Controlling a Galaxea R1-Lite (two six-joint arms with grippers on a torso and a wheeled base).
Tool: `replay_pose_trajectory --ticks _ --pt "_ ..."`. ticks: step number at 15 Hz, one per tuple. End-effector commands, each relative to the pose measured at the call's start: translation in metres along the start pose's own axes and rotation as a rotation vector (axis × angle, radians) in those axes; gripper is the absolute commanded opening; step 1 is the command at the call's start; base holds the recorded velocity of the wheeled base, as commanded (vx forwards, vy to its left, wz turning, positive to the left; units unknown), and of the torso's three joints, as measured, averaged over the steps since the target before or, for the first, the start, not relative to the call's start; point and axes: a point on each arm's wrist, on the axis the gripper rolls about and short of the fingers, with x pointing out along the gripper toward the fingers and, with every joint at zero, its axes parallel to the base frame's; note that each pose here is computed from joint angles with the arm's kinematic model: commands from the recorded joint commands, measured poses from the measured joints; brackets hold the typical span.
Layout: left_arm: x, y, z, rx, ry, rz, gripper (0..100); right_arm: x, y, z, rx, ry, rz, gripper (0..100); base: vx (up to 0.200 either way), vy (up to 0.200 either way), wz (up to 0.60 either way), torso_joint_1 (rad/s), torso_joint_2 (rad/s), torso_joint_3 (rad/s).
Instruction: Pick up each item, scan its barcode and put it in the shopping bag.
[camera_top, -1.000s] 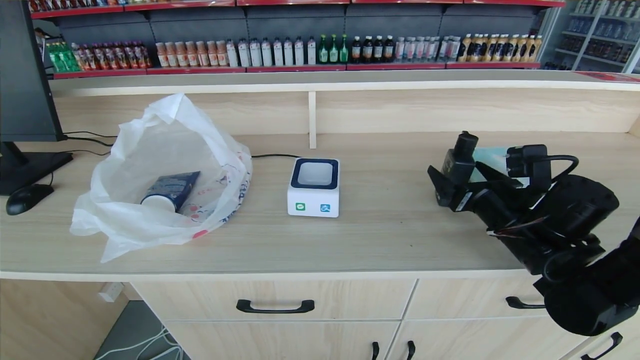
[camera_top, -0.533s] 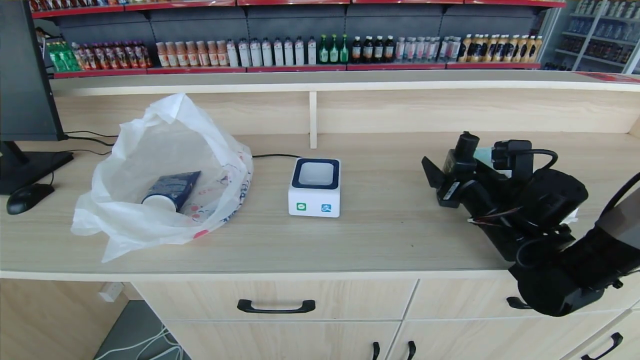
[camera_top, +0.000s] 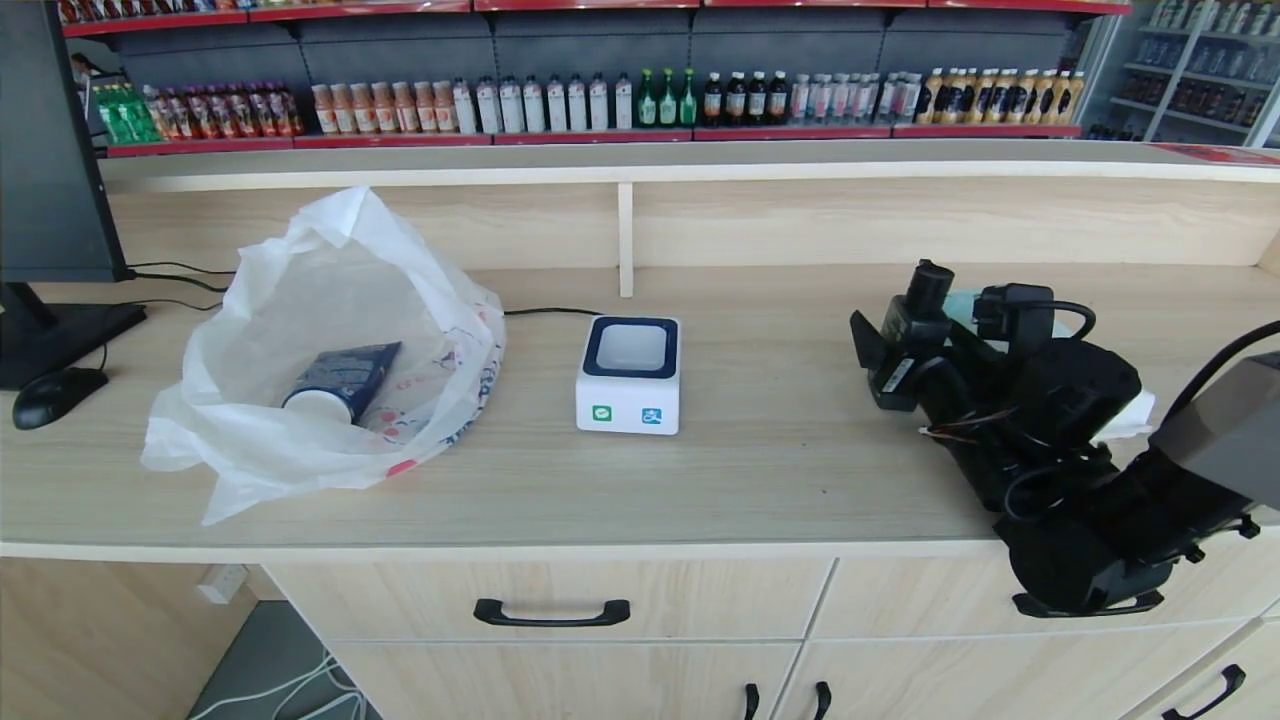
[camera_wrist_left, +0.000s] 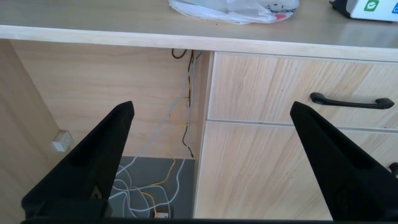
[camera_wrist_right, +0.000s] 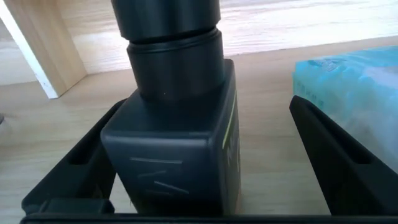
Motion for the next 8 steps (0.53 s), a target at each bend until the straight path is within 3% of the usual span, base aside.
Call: replay_pose_trajectory --ticks 1,8 --pt "0.0 0.0 0.0 -0.001 -0.001 0.001 100 -0.0006 -0.0001 -0.0035 0.004 0.01 -0.008 100 0.0 0.0 0.0 0.0 0.0 0.0" --pt "0.0 0.0 0.0 -0.001 -0.001 0.001 100 -0.0052 -0.0015 -0.0079 0.012 0.035 -0.012 100 0.0 0.0 0.0 0.0 0.0 0.0"
